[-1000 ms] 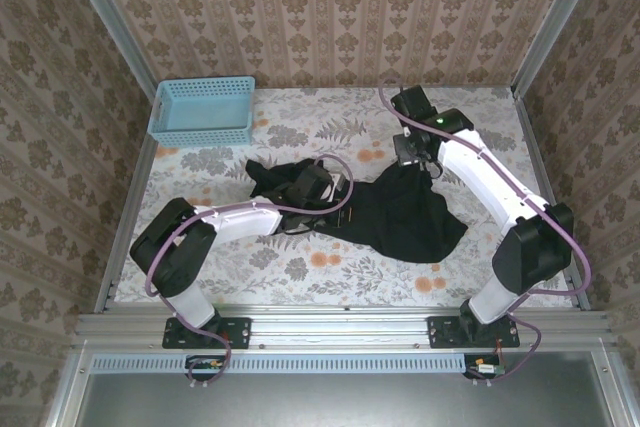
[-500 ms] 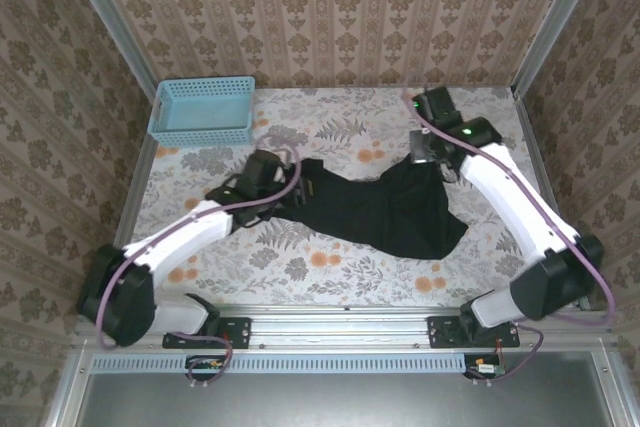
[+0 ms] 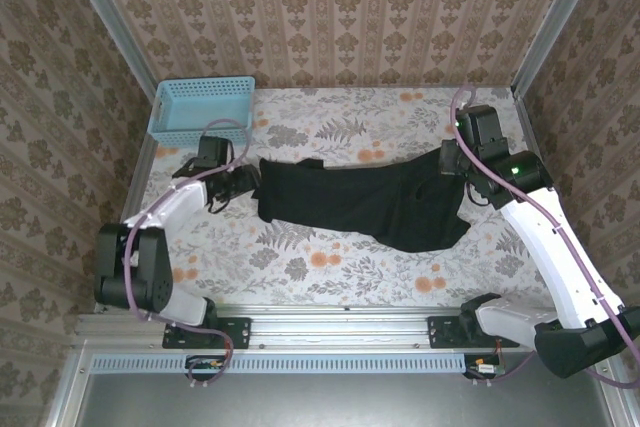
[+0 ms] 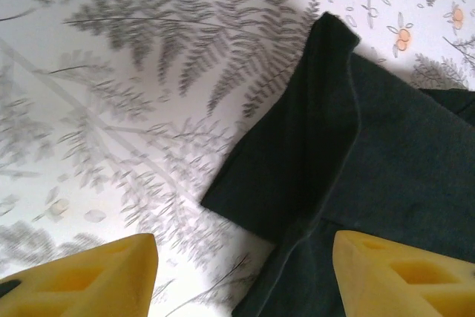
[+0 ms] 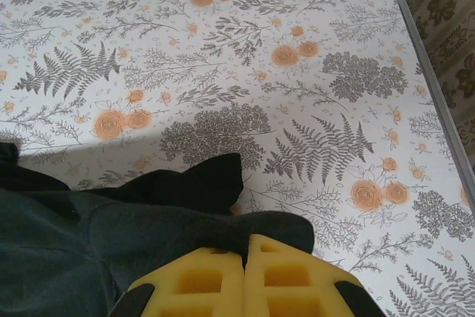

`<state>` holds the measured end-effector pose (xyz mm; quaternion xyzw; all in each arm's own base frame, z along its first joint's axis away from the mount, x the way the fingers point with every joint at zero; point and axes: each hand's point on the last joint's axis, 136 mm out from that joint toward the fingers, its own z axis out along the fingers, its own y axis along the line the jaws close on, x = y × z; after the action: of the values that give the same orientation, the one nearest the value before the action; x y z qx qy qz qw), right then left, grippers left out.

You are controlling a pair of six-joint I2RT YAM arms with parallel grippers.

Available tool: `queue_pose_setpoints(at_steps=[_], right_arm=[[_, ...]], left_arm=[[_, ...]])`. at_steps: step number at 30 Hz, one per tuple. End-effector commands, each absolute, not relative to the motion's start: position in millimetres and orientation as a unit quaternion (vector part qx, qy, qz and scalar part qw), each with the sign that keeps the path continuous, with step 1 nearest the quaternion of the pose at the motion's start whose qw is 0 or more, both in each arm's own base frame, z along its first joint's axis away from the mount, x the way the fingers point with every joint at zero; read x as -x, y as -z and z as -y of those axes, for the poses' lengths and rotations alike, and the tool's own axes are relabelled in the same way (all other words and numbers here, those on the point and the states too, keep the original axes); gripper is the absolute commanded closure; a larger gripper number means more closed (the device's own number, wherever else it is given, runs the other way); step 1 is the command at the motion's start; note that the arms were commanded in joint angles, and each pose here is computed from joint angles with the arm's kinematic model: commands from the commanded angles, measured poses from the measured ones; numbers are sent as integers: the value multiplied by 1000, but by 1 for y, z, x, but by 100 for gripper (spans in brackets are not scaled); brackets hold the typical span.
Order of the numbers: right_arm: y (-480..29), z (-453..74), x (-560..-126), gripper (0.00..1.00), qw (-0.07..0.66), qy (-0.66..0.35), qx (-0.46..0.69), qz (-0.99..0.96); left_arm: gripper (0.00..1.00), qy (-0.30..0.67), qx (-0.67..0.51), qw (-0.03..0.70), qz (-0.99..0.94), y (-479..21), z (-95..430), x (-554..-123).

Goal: Fold the inside-out t-shirt

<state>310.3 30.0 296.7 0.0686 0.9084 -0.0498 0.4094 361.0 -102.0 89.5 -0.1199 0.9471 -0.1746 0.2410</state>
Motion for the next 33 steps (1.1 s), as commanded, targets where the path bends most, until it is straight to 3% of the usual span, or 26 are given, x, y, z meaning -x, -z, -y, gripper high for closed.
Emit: queue_pose_setpoints(at_steps=[1,6,15,21,22,27,31,33], right_arm=[[-300,-20,-304,100,415,59,-84,-904],[-298,-20,-304,100,413,56,-87,-905],[-299,-6,-304,100,406,67,-114,-904],[-304,4,-306,100,404,76,-136,-901],[-306,9,-306,100,404,78,-146,-900],[-337,27,-302,100,424,76,-184,-883],[-372,36,-295,100,455,79,-200,-864],[-386,40,-289,100,470,80,-208,-854]], left_arm=[[36,221,80,266,-935,-111,125,-389],[38,210,68,245,-944,-93,134,-404],[61,199,52,201,-958,-70,148,-390],[94,218,55,203,-953,-82,147,-382],[100,222,57,211,-950,-92,144,-383],[100,264,47,284,-921,-179,136,-390],[100,313,14,395,-863,-287,134,-381],[100,317,4,433,-844,-318,129,-373]])
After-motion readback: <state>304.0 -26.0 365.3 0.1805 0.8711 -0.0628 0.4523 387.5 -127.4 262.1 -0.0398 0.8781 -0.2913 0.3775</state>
